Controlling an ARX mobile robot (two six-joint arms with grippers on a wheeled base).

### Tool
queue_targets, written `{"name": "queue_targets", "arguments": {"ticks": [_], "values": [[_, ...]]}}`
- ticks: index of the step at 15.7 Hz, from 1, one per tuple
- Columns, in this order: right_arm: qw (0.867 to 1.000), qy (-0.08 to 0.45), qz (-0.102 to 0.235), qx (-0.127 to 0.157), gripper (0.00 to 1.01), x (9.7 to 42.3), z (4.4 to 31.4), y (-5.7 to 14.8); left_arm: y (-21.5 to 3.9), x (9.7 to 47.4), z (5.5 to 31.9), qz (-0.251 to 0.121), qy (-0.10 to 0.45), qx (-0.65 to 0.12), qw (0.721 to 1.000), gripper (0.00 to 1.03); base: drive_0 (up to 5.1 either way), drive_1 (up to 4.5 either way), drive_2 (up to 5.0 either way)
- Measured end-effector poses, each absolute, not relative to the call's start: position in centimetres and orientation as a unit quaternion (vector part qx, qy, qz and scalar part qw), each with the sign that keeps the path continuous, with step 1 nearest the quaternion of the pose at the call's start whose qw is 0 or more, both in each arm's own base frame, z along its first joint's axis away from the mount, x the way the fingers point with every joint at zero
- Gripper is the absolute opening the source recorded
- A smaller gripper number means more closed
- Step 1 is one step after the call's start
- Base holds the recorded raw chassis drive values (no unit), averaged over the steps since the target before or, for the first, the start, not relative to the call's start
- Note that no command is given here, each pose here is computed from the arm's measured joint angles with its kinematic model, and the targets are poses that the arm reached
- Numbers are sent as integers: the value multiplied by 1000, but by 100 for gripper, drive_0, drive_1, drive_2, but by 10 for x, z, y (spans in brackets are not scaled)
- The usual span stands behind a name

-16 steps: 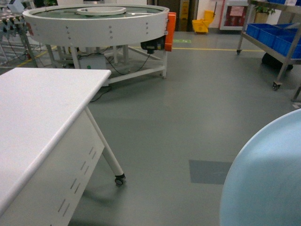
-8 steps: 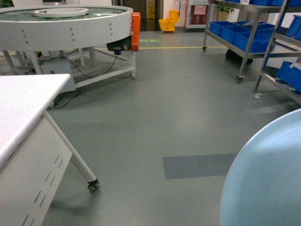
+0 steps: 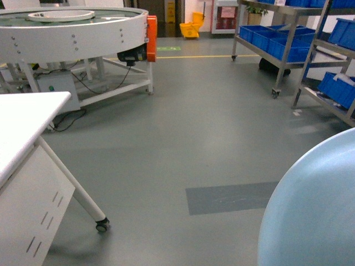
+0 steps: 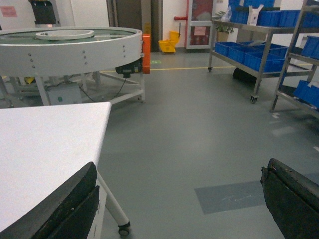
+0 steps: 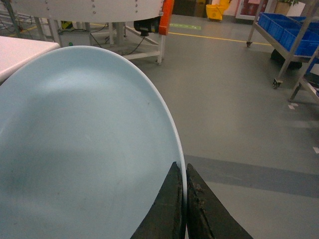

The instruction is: Place blue tray on left shelf second layer neatly

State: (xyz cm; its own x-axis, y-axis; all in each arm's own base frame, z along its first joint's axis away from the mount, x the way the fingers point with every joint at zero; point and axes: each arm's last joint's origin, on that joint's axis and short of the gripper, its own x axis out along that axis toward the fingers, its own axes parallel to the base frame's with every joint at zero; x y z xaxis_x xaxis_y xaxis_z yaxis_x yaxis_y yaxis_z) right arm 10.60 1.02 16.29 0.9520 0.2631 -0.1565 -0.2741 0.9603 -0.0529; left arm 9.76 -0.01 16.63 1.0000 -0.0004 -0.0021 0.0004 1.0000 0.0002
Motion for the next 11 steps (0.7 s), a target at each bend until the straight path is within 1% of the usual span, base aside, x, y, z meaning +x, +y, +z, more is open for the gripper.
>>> {"name": "queue_targets", "arguments": {"ticks": [11], "values": [[987,72,136,-37,2,106,163,10,0,98,167,0,0,0,1000,98,-153,-153,-153]]}}
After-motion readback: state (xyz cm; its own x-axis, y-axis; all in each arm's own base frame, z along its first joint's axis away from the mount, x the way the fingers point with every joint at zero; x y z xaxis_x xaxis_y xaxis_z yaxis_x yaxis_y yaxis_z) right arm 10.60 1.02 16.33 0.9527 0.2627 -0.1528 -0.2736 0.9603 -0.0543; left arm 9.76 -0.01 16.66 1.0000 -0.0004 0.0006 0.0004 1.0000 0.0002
